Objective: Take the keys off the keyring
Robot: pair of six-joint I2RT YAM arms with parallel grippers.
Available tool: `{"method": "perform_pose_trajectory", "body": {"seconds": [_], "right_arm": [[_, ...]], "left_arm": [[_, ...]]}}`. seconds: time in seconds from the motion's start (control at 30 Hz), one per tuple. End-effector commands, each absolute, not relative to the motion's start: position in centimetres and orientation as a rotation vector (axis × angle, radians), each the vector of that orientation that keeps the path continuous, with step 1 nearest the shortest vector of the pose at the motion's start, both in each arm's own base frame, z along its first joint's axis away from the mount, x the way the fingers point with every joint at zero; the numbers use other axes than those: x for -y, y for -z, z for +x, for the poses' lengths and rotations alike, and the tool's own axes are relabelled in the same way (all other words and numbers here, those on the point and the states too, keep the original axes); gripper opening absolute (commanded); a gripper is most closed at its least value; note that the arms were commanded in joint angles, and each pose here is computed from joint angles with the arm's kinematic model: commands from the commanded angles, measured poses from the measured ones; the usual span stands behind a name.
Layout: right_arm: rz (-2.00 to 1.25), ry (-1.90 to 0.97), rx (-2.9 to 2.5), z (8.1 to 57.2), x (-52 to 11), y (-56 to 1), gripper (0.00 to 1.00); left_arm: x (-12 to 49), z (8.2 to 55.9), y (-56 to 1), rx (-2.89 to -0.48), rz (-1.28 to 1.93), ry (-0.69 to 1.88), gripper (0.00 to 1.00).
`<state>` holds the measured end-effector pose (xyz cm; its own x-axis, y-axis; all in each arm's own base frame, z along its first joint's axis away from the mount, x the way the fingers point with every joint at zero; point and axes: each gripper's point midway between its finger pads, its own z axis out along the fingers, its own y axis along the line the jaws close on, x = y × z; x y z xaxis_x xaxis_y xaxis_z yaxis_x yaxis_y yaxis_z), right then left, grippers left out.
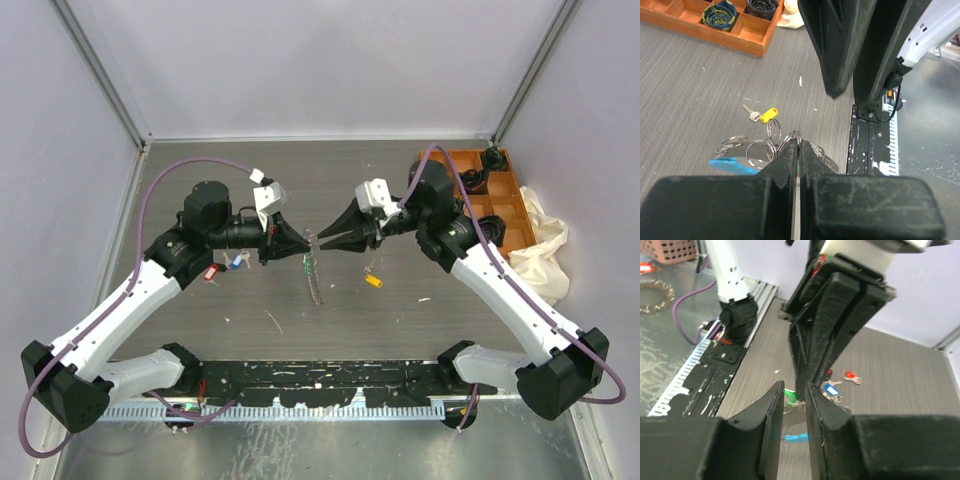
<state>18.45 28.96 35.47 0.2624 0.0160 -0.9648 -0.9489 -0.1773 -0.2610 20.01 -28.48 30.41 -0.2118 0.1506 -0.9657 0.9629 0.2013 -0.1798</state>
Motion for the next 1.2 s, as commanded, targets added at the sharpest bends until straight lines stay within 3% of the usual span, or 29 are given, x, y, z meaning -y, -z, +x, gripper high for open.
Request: {"method": "perform_pose_trajectory", "body": {"seconds": [0.0, 0.3, 0.73, 0.87, 1.17], "right_arm": [[-1.56, -1.081, -0.881, 17.4, -29.7, -33.7, 0.28], [-1.516, -1.018, -0.971, 19.3, -30.1, -33.0, 0.3], [-1.376, -1.222, -1.236, 19.6, -31.2, -31.7, 0.3], [-1.355, -1.249, -1.268, 19.6, -31.3, -31.7, 0.25], [-1.364, -1.329, -1.276, 18.4, -31.2, -32.0, 0.01]], "left_arm": [[27.9, 19.6, -32.8, -1.446, 1.149, 1.041, 0.0], [28.5, 18.6, -33.0, -1.409, 1.188, 1.087, 0.0], [29.2, 17.4, -32.7, -1.365, 1.231, 1.114, 0.0], [29.1, 17.2, -32.8, -1.362, 1.233, 1.11, 0.0], [28.7, 17.1, -32.6, -1.369, 1.233, 1.087, 0.0]]}}
